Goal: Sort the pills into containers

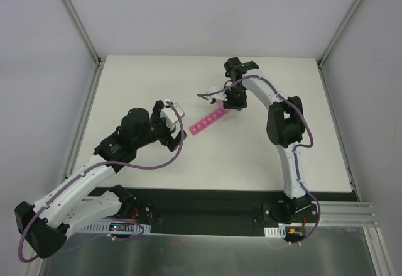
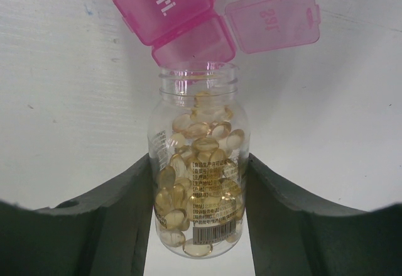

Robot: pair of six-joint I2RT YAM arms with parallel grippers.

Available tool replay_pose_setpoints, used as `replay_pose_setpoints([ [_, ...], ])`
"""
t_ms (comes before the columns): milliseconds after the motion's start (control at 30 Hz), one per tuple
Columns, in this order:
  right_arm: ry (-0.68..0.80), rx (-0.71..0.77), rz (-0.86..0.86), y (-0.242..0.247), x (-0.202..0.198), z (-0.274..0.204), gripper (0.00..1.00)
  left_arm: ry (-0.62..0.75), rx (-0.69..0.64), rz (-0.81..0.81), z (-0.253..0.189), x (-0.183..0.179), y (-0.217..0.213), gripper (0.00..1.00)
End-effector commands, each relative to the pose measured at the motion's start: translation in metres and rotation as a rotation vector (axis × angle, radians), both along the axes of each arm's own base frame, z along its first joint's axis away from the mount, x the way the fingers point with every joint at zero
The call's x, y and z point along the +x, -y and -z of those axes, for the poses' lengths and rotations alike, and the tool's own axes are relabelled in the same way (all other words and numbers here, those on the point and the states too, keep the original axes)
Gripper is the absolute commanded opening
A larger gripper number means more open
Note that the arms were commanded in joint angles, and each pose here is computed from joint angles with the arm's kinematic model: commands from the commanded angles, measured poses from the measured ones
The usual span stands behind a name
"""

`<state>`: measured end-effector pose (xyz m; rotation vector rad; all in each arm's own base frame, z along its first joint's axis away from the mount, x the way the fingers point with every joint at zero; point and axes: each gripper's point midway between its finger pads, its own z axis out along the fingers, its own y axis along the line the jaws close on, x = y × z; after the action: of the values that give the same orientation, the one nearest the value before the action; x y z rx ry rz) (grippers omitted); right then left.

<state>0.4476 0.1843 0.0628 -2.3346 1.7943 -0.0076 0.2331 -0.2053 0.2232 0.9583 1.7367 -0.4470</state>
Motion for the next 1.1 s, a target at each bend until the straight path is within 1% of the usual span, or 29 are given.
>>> replay_pose_setpoints([
  [0, 0.014, -0.036, -0.028, 0.0013, -0.0004, -0.0094, 0.5, 0.035, -0.02, 0.015, -0.0079, 0.0008, 0.0001, 0.9],
  [800, 0.033, -0.079, -0.068, -0.0023, -0.0006, -0.0097, 0.51, 0.037, -0.019, 0.022, -0.0081, -0.0001, 0.0005, 0.9],
  [833, 0.043, -0.103, -0.068, 0.0011, 0.0011, -0.0101, 0.51, 0.037, -0.021, 0.021, -0.0088, 0.0, 0.0006, 0.91],
  [1067, 0.052, -0.122, -0.078, 0.0, 0.0011, -0.0099, 0.51, 0.035, -0.021, 0.023, -0.0085, -0.0004, 0.0007, 0.91],
])
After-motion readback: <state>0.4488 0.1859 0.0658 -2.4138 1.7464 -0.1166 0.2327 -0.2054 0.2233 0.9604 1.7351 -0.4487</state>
